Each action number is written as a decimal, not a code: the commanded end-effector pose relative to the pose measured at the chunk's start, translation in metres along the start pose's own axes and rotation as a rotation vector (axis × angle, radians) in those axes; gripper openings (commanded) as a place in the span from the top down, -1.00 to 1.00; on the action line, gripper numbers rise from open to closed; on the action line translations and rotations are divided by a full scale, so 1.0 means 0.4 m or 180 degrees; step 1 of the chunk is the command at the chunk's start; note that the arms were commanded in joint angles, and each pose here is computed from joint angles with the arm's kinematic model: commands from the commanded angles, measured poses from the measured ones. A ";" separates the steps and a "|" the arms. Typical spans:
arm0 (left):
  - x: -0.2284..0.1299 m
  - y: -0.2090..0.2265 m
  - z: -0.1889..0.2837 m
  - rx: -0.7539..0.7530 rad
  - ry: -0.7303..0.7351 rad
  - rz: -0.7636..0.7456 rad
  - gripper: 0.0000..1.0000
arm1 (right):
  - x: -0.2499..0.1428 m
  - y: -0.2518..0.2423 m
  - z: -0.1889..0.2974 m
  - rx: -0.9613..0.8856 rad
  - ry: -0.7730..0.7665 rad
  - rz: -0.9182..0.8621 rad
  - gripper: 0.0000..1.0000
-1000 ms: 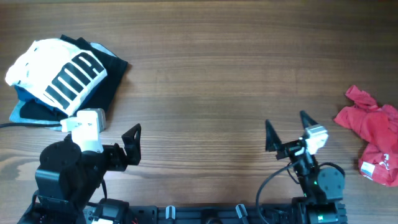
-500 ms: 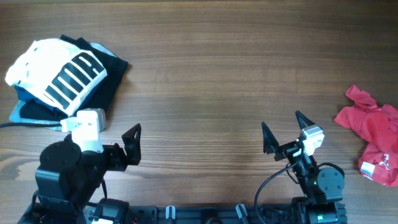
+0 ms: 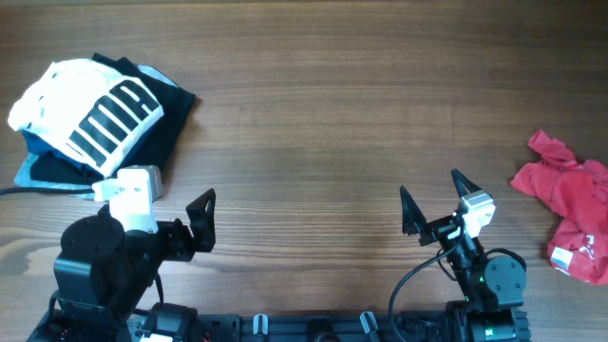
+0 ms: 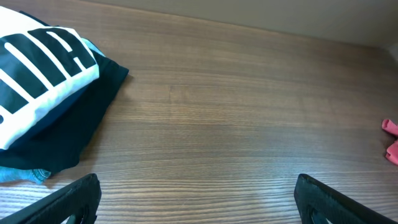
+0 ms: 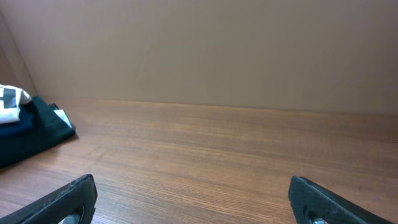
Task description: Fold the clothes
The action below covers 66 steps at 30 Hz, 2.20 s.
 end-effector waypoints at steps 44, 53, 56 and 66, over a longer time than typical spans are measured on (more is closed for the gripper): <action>-0.209 0.177 -0.271 -0.0121 -0.1637 0.0077 -1.00 | 0.006 0.005 0.002 0.0049 -0.0045 0.0067 -0.99; -0.209 0.177 -0.271 -0.0120 -0.1634 0.0078 -0.99 | 0.006 0.005 0.002 0.0049 -0.0045 0.0067 -1.00; -0.210 0.177 -0.271 -0.0120 -0.1633 0.0078 -0.99 | 0.006 0.005 0.002 0.0049 -0.0045 0.0067 -0.99; -0.210 0.177 -0.271 -0.0120 -0.1633 0.0078 -1.00 | 0.006 0.005 0.002 0.0051 -0.0045 0.0067 -0.99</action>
Point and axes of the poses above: each gripper's point midway between its finger pads, its own z axis back along the fingers, its own y axis along the line the jaws close on, x = y × z, the point moved 4 cm from there along z, back along the fingers, and after that the axes turned 6 degrees about z, right-handed, at the moved point
